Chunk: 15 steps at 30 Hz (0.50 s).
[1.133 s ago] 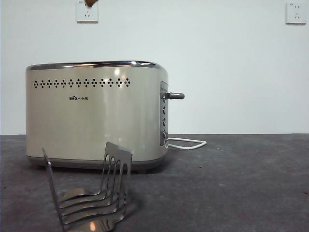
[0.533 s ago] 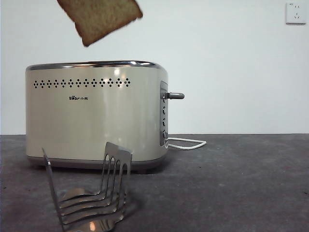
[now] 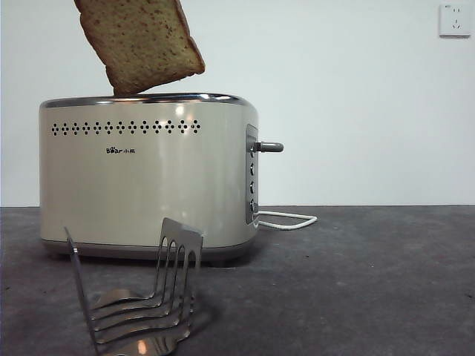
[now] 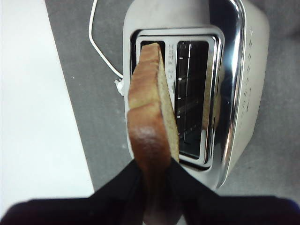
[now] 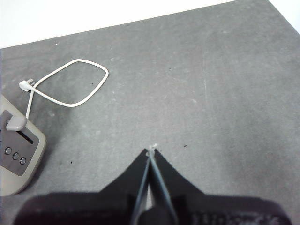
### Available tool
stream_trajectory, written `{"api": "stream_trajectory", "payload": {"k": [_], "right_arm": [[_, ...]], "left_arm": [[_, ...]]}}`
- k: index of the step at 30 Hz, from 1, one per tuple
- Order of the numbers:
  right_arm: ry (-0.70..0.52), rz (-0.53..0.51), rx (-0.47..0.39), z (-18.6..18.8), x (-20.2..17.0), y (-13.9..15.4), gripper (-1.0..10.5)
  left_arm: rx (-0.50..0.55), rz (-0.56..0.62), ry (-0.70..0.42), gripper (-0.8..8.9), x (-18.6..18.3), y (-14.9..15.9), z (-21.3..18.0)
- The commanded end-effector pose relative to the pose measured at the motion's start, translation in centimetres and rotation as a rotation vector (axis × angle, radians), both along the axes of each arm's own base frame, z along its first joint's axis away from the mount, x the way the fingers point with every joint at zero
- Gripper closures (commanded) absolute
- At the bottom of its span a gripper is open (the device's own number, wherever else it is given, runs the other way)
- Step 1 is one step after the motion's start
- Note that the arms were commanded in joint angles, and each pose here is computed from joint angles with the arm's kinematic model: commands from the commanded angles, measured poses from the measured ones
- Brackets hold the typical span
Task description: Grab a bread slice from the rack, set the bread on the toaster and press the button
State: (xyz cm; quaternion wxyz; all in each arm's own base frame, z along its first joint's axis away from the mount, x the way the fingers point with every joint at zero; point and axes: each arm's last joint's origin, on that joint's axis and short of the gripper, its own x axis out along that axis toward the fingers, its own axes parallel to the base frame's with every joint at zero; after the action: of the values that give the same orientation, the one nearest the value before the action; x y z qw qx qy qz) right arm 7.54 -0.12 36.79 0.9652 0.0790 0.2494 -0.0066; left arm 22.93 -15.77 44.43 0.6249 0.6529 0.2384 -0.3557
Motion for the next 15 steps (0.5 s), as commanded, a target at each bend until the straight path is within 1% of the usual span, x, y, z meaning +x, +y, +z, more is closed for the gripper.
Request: {"api": "stream_trajectory", "payload": {"k": [1,8,15], "right_arm": [[-0.002,0.008,-0.006,0.0,0.0,0.0,9.5],[-0.003,0.008,-0.006,0.0,0.0,0.0,9.5],[-0.003,0.008,-0.006,0.0,0.1,0.0,9.5]], "left_arm": [[0.022,-0.017,-0.003,8.27,0.2,0.0,-0.1],[0.005,-0.019,-0.006,8.27,-0.4,-0.1,0.1],[-0.029,-0.055,-0.02,8.26,-1.6,0.1,0.9]]}}
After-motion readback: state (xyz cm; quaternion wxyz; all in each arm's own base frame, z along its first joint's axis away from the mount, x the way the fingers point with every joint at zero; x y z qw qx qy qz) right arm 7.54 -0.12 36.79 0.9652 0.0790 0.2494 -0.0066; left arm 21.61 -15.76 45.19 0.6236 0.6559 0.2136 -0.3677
